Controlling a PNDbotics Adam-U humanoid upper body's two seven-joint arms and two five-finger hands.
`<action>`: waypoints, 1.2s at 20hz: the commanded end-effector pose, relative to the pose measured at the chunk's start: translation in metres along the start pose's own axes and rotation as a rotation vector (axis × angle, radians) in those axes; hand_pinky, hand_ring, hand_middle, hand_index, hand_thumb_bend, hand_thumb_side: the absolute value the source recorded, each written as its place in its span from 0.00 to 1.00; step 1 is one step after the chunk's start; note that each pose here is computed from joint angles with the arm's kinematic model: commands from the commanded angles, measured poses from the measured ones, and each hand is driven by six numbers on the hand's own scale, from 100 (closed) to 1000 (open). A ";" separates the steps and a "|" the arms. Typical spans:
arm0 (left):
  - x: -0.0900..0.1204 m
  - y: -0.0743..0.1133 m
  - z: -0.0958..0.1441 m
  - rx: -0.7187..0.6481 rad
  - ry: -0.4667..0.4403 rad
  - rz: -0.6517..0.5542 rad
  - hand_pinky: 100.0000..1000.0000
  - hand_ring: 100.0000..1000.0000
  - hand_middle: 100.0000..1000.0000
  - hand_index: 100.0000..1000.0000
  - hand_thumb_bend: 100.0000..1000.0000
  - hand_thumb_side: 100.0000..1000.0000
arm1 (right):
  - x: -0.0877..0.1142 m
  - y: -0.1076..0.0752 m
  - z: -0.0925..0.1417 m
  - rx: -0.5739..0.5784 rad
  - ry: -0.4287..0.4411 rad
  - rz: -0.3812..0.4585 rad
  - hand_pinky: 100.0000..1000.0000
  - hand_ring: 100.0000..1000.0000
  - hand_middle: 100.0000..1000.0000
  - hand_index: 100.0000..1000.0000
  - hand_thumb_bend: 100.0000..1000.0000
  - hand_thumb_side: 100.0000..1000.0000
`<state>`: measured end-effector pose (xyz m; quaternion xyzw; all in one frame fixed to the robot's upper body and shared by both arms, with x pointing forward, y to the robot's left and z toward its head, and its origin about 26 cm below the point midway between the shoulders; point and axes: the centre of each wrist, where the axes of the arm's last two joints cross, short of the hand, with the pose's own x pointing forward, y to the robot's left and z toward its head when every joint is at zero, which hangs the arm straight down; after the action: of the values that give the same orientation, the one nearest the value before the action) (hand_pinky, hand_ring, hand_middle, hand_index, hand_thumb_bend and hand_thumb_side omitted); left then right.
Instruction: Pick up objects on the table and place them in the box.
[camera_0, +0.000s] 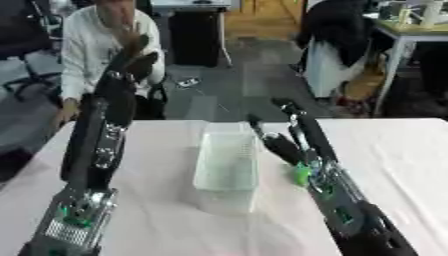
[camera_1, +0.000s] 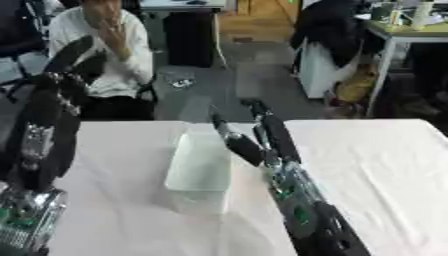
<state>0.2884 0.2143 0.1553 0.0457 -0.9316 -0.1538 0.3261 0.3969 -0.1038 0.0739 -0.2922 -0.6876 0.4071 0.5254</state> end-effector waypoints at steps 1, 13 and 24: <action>0.004 0.003 -0.004 -0.003 -0.021 -0.005 0.96 0.93 1.00 1.00 0.28 0.98 | 0.004 0.007 -0.007 -0.024 -0.004 0.087 0.82 0.87 0.90 0.92 0.42 0.88; 0.004 0.003 -0.003 -0.003 -0.017 -0.006 0.96 0.93 1.00 1.00 0.28 0.99 | -0.017 0.043 -0.001 -0.054 0.070 0.168 0.84 0.89 0.92 0.94 0.37 0.85; 0.004 0.003 -0.003 -0.002 -0.017 -0.004 0.96 0.93 1.00 1.00 0.28 0.99 | -0.028 0.061 0.006 -0.082 0.176 0.119 0.82 0.89 0.93 0.94 0.26 0.87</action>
<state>0.2882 0.2144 0.1551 0.0449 -0.9314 -0.1533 0.3270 0.3946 -0.0996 0.0014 -0.3853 -0.6316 0.3916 0.5470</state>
